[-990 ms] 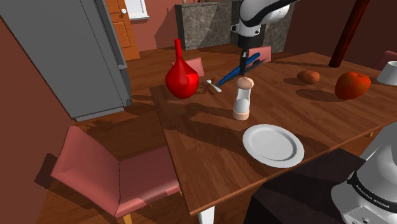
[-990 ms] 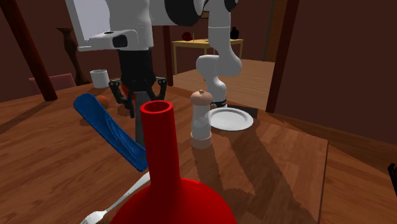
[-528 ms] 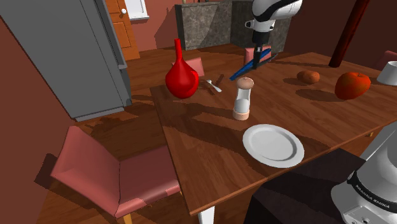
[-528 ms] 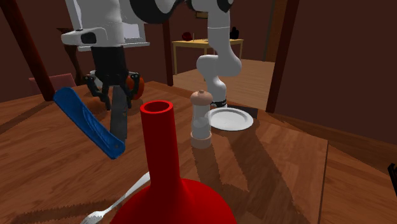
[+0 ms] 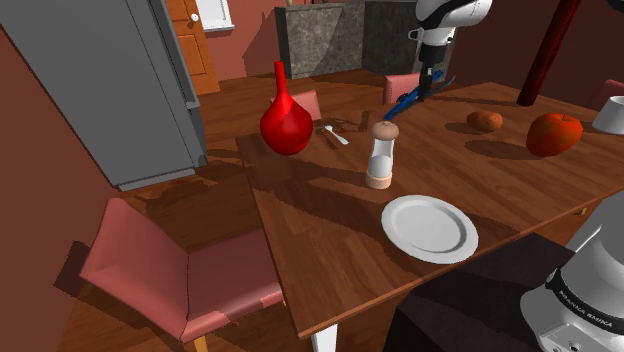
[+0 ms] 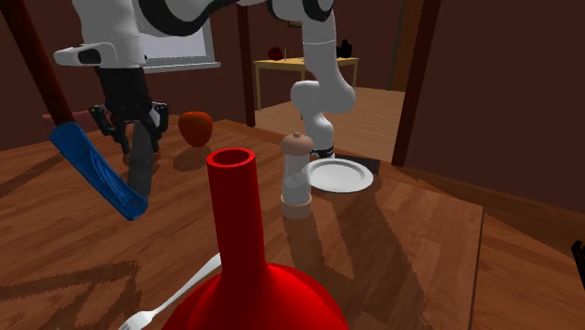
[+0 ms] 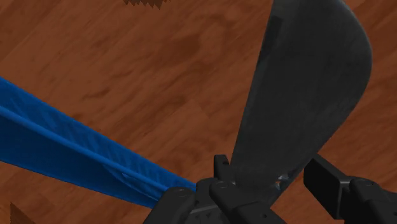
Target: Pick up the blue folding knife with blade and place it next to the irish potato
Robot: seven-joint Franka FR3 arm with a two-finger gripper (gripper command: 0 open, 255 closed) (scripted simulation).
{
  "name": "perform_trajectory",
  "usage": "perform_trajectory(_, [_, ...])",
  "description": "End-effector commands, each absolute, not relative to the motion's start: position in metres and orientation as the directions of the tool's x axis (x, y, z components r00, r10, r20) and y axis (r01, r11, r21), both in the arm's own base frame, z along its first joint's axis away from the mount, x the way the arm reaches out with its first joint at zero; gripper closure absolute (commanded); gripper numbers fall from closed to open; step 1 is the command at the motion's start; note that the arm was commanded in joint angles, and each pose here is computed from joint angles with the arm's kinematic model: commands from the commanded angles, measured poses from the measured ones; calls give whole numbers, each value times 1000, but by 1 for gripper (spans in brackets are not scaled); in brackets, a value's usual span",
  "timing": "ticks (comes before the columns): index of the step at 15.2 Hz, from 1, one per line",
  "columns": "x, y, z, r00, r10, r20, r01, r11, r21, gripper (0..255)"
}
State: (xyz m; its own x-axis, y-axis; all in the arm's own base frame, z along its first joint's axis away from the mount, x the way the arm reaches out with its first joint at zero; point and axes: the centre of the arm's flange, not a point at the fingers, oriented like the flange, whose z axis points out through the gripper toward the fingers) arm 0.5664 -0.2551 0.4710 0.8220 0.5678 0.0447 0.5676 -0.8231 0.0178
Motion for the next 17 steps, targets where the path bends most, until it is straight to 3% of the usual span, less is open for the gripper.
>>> perform_trajectory(1, [566,-282,473,821,569,45,569,-822,19,255])
perform_trajectory(17, [564,-315,399,821,569,45,569,-822,19,255])
